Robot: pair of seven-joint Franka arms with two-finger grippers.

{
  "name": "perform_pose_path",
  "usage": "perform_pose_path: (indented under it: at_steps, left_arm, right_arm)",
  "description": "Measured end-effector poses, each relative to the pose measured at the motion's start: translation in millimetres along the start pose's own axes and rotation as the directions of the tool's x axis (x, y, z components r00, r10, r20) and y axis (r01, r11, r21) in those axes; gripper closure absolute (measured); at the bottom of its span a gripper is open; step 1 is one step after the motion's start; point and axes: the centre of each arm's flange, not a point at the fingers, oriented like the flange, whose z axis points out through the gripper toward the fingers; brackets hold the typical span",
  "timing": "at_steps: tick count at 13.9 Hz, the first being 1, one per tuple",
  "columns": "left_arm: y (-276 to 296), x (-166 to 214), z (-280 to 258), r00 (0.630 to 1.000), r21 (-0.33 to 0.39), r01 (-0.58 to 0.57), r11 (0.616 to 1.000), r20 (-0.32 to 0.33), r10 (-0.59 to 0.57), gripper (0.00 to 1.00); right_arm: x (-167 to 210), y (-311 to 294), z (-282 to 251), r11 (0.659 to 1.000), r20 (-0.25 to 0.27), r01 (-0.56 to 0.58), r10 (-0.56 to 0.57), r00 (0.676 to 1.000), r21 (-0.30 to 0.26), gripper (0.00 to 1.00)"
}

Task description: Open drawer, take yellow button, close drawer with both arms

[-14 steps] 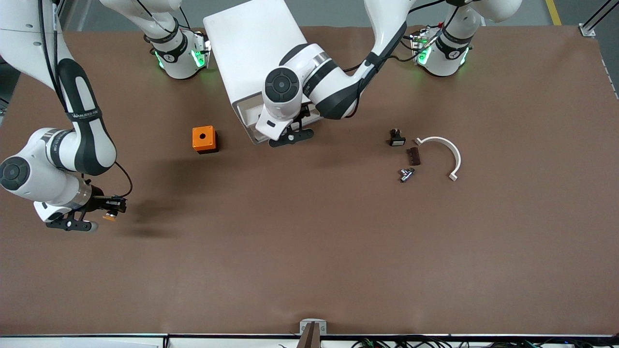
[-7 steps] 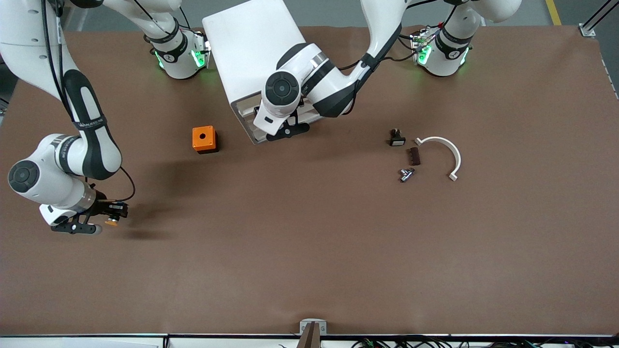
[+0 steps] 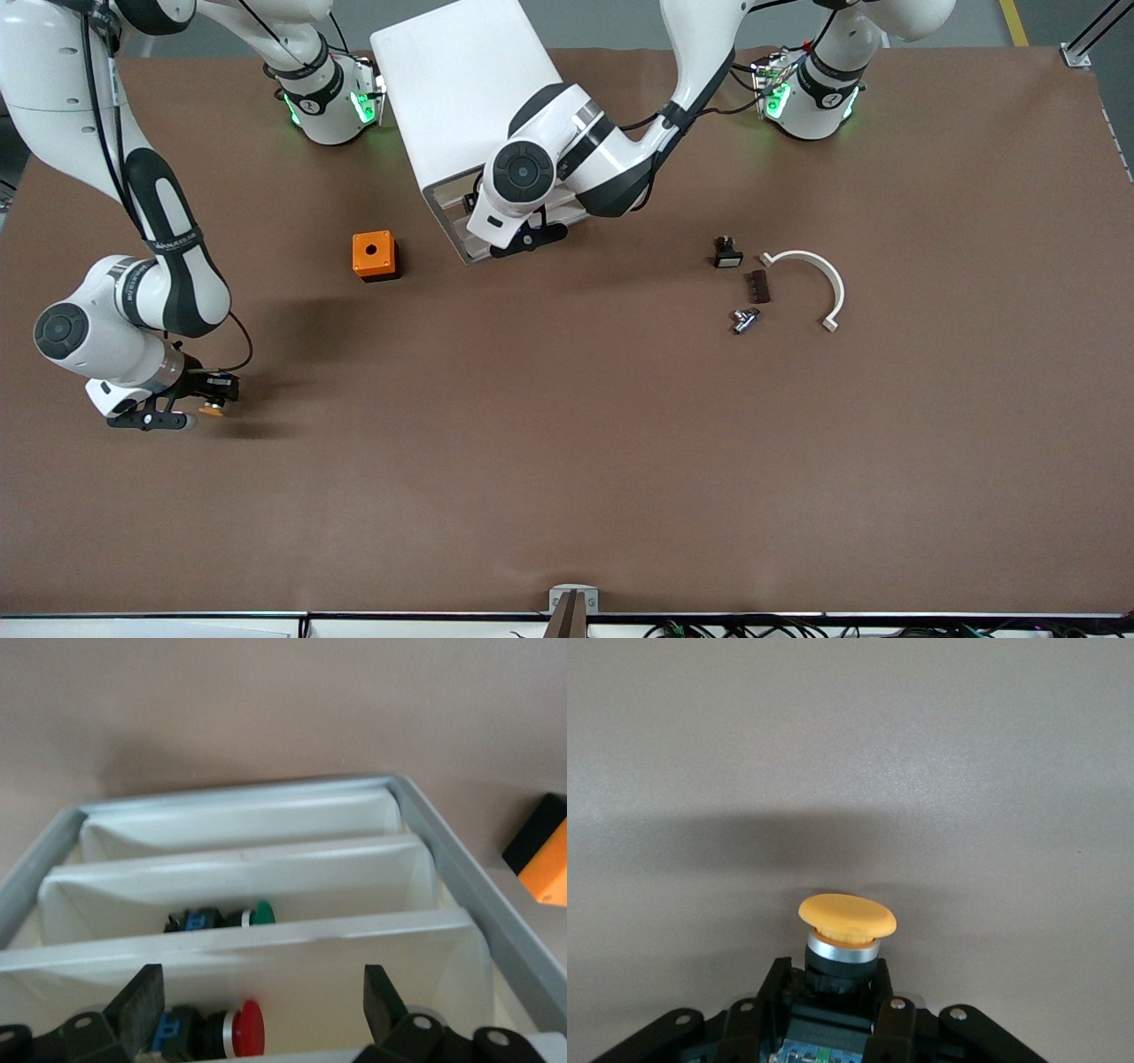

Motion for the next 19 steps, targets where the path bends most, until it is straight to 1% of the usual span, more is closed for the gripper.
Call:
perform_pose_path:
  at_steps: [2, 6, 7, 8, 9, 10, 11, 12, 13, 14, 16, 19]
  left_arm:
    - [-1, 1, 2, 1.000, -0.004, 0.009, 1.000, 0.014, -0.009, 0.00]
    - [-1, 2, 2, 1.000, -0.005, 0.011, 1.000, 0.016, -0.011, 0.00]
    - [-1, 2, 1, 1.000, -0.006, 0.012, 1.000, 0.017, -0.012, 0.00]
    - [-2, 4, 0, 1.000, -0.008, 0.014, 1.000, 0.016, -0.014, 0.00]
    - [-2, 7, -4, 1.000, -0.016, 0.019, 1.000, 0.015, -0.019, 0.00]
    - [-3, 13, -12, 1.000, -0.031, 0.028, 0.999, 0.011, -0.027, 0.00]
    - [-7, 22, -25, 0.999, -0.051, 0.040, 0.998, 0.006, -0.040, 0.00]
    - [-12, 34, -43, 0.998, -0.076, 0.057, 0.995, 0.002, -0.057, 0.00]
    - [-19, 48, -65, 0.997, -0.105, 0.076, 0.992, -0.004, -0.077, 0.00]
    - [-28, 61, -86, 0.995, -0.128, 0.094, 0.987, -0.016, -0.097, 0.00]
    - [-48, 87, -123, 0.989, -0.153, 0.119, 0.981, -0.063, -0.130, 0.00]
    - [-72, 115, -162, 0.980, -0.185, 0.153, 0.971, -0.102, -0.173, 0.00]
  right_arm:
    - [0, 0, 0, 1.000, 0.000, 0.018, -0.018, 1.000, 0.000, 0.60]
    - [0, -1, 0, 1.000, 0.000, 0.026, -0.026, 1.000, 0.001, 0.59]
    - [0, -1, 0, 1.000, 0.001, 0.027, -0.027, 1.000, 0.001, 0.55]
    - [0, -1, 0, 1.000, 0.001, 0.027, -0.027, 1.000, 0.002, 0.46]
    - [0, -1, 0, 1.000, 0.002, 0.027, -0.027, 1.000, 0.002, 0.35]
    - [0, -1, 0, 1.000, 0.002, 0.027, -0.027, 1.000, 0.002, 0.26]
    - [0, -1, 0, 1.000, 0.002, 0.027, -0.027, 1.000, 0.002, 0.18]
    - [0, -1, 0, 1.000, 0.002, 0.028, -0.028, 1.000, 0.002, 0.07]
    - [0, -1, 0, 1.000, 0.002, 0.028, -0.028, 1.000, 0.002, 0.00]
    - [0, -1, 0, 1.000, 0.002, 0.029, -0.029, 1.000, 0.002, 0.00]
    - [0, -1, 0, 1.000, 0.002, 0.029, -0.029, 1.000, 0.002, 0.00]
    - [0, -1, 0, 1.000, 0.002, 0.029, -0.029, 1.000, 0.002, 0.00]
